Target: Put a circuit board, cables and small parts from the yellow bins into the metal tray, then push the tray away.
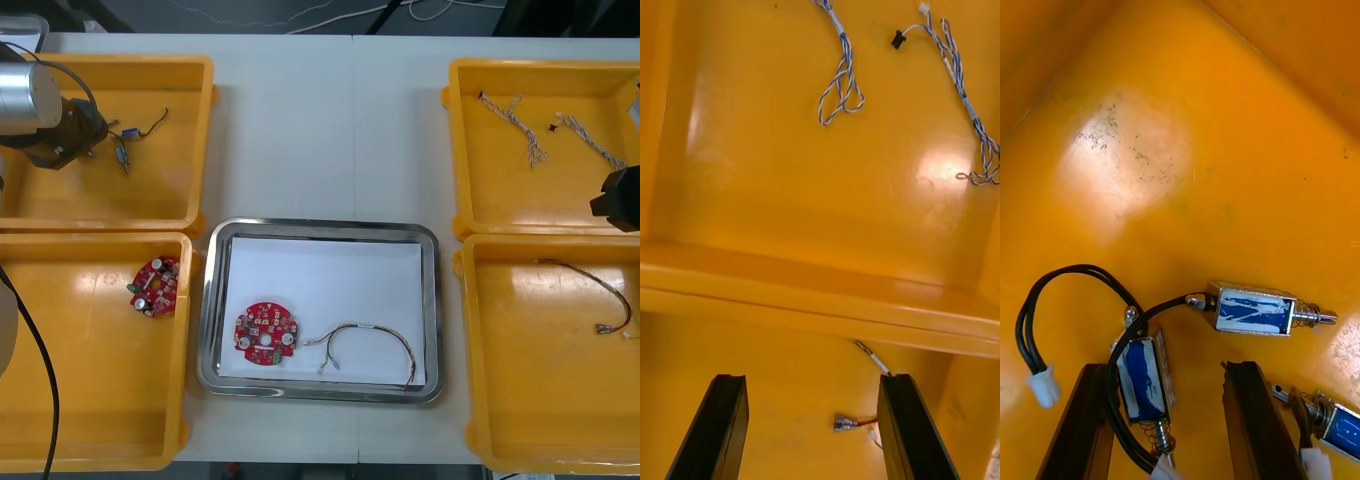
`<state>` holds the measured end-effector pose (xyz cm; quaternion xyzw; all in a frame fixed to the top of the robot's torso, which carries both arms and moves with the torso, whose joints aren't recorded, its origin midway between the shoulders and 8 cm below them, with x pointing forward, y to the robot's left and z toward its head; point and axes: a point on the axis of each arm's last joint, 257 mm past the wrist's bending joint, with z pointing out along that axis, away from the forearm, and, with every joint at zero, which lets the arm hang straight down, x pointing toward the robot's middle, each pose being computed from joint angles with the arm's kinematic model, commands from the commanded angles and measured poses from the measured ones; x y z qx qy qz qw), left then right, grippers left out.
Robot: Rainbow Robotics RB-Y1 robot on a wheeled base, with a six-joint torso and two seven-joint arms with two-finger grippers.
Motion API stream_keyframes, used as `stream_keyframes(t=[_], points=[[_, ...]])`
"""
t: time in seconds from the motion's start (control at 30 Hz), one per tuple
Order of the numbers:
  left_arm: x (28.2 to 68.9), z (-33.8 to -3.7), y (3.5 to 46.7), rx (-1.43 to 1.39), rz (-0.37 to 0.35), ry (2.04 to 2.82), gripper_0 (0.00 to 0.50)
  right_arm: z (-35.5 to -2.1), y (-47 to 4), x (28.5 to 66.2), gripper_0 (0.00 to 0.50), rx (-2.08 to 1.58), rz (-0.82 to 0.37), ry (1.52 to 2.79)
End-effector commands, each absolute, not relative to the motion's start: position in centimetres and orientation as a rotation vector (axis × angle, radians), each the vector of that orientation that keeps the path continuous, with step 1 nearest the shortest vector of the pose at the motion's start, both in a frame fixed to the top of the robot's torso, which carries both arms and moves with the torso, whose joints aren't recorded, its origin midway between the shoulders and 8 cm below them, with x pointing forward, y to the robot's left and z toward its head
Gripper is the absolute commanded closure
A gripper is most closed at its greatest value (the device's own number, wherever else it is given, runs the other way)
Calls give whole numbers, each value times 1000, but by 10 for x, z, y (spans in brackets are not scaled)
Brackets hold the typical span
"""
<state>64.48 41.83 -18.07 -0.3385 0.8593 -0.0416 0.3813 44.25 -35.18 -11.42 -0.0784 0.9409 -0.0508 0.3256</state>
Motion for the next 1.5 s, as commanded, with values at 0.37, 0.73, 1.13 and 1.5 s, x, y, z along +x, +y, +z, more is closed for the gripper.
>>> stream_keyframes(t=[0.37,0.73,1.13,1.5], points=[[656,-153,411,-832,-117,2184,87,-82,-374,472,0,4,-74,2400],[654,-149,414,-836,-112,2208,86,-68,-388,521,0,49,-84,2321],[653,-134,423,-837,-88,2204,86,-57,-418,573,0,122,-196,2207],[649,-134,441,-839,-50,2204,86,-71,-452,597,0,224,-251,2128]])
